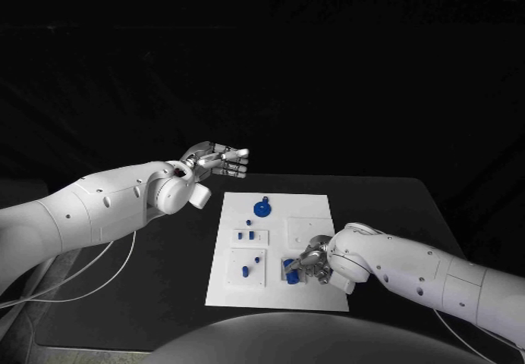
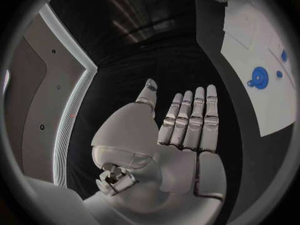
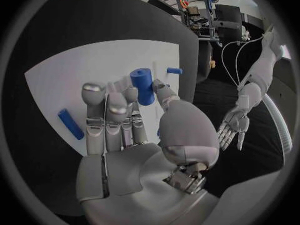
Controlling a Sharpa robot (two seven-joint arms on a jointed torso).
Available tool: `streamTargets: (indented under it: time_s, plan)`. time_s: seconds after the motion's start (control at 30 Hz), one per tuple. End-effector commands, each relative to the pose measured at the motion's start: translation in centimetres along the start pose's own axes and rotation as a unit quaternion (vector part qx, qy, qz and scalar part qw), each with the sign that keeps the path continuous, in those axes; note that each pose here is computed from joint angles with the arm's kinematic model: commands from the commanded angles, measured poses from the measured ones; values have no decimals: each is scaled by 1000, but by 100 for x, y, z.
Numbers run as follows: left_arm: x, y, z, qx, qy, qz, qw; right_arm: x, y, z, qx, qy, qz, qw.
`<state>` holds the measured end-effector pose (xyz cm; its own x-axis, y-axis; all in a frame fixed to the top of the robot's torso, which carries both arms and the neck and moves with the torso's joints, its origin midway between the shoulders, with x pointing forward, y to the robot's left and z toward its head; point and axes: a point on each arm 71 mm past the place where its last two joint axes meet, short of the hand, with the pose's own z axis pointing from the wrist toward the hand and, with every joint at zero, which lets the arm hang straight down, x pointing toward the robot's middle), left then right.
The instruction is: Assemble the parts on the task board
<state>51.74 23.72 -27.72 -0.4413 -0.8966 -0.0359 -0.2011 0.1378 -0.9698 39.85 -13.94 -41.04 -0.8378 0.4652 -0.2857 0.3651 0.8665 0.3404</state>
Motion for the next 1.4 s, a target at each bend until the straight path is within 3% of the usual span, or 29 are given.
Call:
streamTargets:
  time_s: [0.03,0.97,1.4]
  plan:
    - [25,-9,1,3,13,-2,1000,10,-24,29,6,0,-18,1000]
    - [12,1,-9,-4,18,-4,1000,-16,-2,52,2,-22,-31,999]
    - [-20,7,-14,-5,13,-3,1000,-62,-103,-115,-20,-39,-35,998]
